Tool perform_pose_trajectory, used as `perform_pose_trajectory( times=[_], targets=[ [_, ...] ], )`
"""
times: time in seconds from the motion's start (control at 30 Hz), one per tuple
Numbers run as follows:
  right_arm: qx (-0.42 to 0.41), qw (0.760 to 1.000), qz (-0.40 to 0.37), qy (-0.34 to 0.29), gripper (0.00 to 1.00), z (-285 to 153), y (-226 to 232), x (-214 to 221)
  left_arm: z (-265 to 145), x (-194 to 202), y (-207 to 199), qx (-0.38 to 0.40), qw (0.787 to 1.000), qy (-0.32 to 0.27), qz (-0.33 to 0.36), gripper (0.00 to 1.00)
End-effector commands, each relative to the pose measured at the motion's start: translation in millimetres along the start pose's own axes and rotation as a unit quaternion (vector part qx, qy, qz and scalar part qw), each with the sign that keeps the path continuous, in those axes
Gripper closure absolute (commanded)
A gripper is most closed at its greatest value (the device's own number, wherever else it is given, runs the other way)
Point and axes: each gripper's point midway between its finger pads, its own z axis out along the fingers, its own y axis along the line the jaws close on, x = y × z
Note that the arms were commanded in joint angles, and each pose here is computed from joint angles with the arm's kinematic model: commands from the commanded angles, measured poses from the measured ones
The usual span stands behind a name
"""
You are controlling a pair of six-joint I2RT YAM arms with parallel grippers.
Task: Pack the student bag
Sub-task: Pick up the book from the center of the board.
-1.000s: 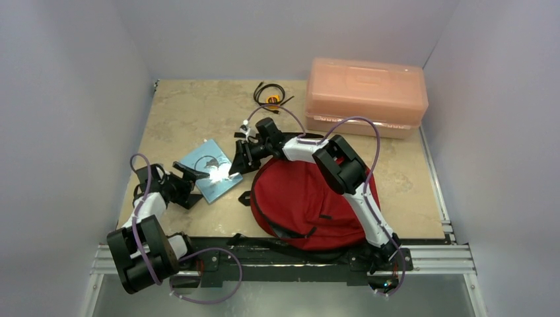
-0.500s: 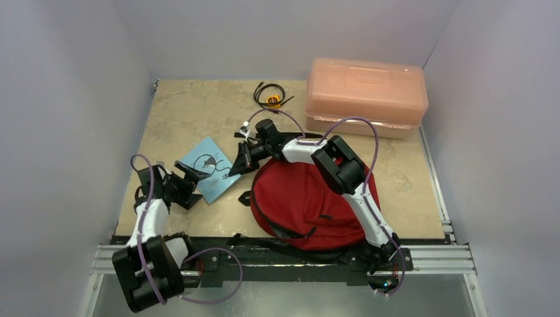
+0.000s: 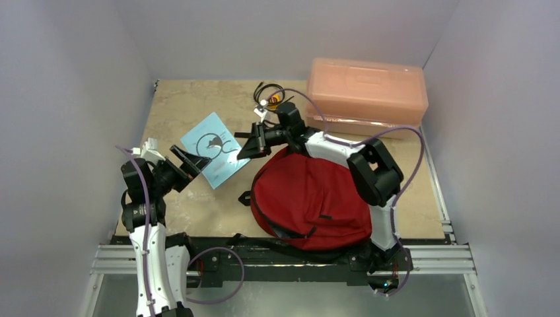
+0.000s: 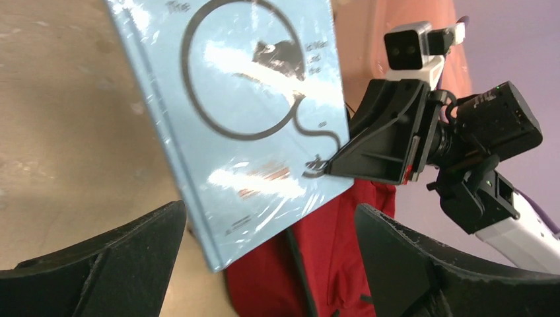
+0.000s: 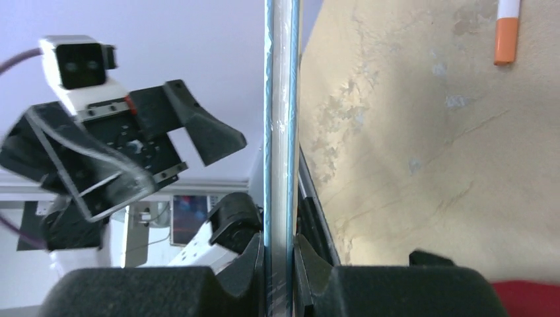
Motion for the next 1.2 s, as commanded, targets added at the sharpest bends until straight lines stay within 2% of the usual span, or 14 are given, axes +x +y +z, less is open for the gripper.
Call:
perform_pose_trajectory(
  times=[0.0,0.1,0.23,0.37,0.47,0.57,0.73,0.83,0.93,1.07,1.17],
  targets=[
    [-0.08,0.992,-0.087,-0.051,1.0,-61.2,71.2,-24.0,-18.4,5.0,-40.8,0.068,0.997,0.026,0.031,0.0],
    [-0.067,0.987,-0.141,-0.03,1.0,-81.7,75.1,-10.4,-32.5,-3.4,-62.8,0.089,0.993,0.016,0.073,0.0],
    [0.022,0.984,-0.178,0.024,1.0,-98.9,50.4,17.4,-54.8,-26.2,-79.5,0.045,0.985,-0.019,0.168,0.04],
    [-0.001,0.982,-0.181,0.049,1.0,-112.5,55.8,52.6,-52.4,-37.6,-77.6,0.014,0.975,-0.014,0.221,0.04],
    [-0.026,0.979,-0.197,0.054,1.0,-122.9,64.4,77.4,-36.4,-30.7,-75.9,0.029,0.974,0.032,0.221,0.04],
    [-0.053,0.973,-0.22,0.051,1.0,-135.0,76.5,102.6,-21.5,-9.7,-80.6,0.076,0.969,0.097,0.213,0.04],
    [-0.079,0.966,-0.241,0.058,1.0,-147.6,81.4,134.3,-20.8,38.4,-105.5,0.192,0.937,0.194,0.216,0.06],
    [-0.097,0.96,-0.258,0.06,1.0,-152.5,91.0,147.3,-30.7,60.4,-122.4,0.261,0.913,0.232,0.212,0.08],
    [-0.108,0.954,-0.272,0.059,1.0,-156.6,97.1,155.0,-40.8,79.9,-131.3,0.298,0.89,0.262,0.227,0.09],
    [-0.118,0.951,-0.278,0.064,1.0,-159.5,99.7,159.9,-58.5,103.9,-139.9,0.346,0.857,0.297,0.239,0.18],
    [-0.122,0.949,-0.283,0.066,1.0,-160.9,100.1,163.7,-66.2,112.9,-138.1,0.356,0.851,0.303,0.241,0.34]
  ],
)
